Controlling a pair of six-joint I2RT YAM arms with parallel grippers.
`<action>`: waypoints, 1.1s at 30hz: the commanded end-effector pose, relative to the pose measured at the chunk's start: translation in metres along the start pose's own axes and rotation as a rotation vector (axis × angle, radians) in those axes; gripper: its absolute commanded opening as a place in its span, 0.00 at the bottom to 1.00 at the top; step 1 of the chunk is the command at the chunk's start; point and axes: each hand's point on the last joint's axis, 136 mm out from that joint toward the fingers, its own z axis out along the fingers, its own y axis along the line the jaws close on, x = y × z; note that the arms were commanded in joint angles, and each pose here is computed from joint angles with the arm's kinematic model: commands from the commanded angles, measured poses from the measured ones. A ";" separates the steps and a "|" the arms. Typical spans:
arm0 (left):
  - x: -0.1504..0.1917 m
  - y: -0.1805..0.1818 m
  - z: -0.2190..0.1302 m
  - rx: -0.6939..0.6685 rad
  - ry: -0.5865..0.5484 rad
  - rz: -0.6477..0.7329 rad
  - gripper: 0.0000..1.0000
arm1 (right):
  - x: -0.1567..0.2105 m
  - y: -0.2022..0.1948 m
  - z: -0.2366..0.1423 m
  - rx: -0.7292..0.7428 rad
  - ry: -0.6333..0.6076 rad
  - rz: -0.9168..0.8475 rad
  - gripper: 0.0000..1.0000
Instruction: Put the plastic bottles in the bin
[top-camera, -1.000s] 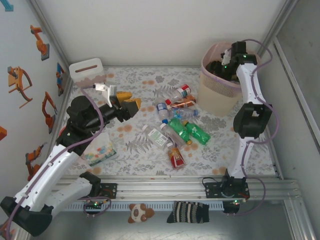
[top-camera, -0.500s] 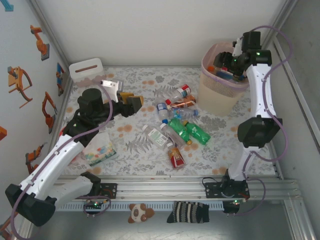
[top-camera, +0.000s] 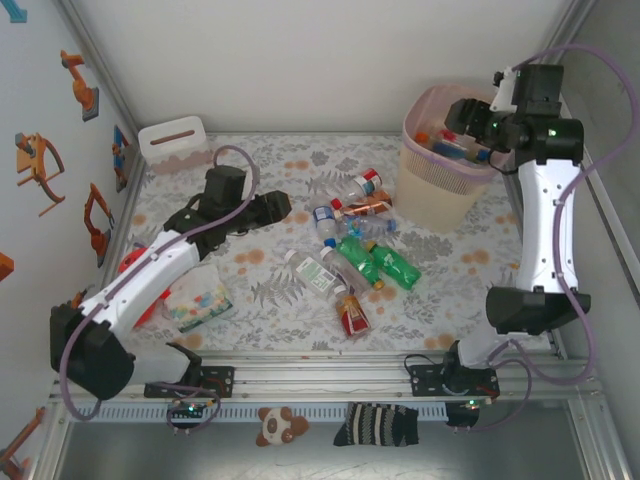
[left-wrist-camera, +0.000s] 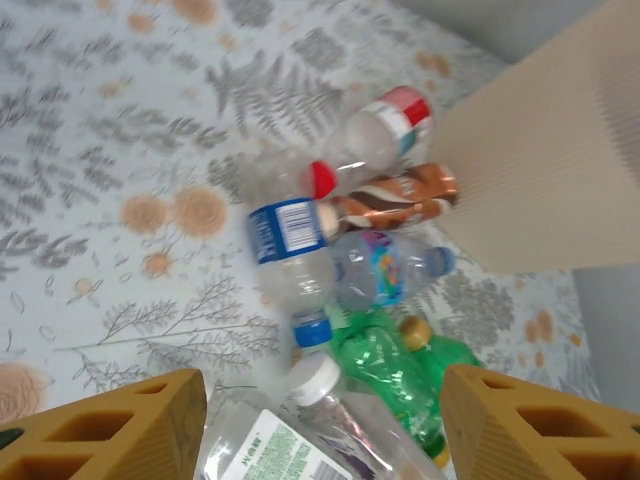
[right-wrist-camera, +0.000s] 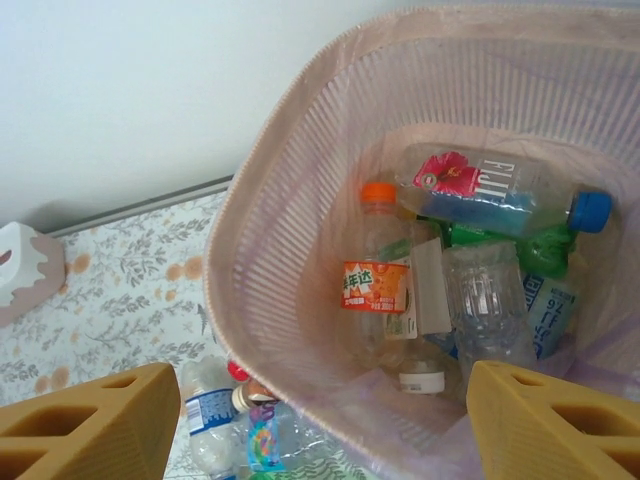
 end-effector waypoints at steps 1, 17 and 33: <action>0.013 0.026 0.018 -0.126 0.052 -0.222 0.59 | 0.001 0.006 -0.010 -0.014 -0.036 0.015 0.74; 0.083 0.072 0.091 -0.409 0.303 -0.619 0.61 | 0.023 0.007 -0.027 -0.028 -0.048 0.030 0.74; 0.123 0.094 0.113 -0.556 0.398 -0.740 0.63 | 0.025 0.006 -0.034 -0.020 -0.062 0.024 0.73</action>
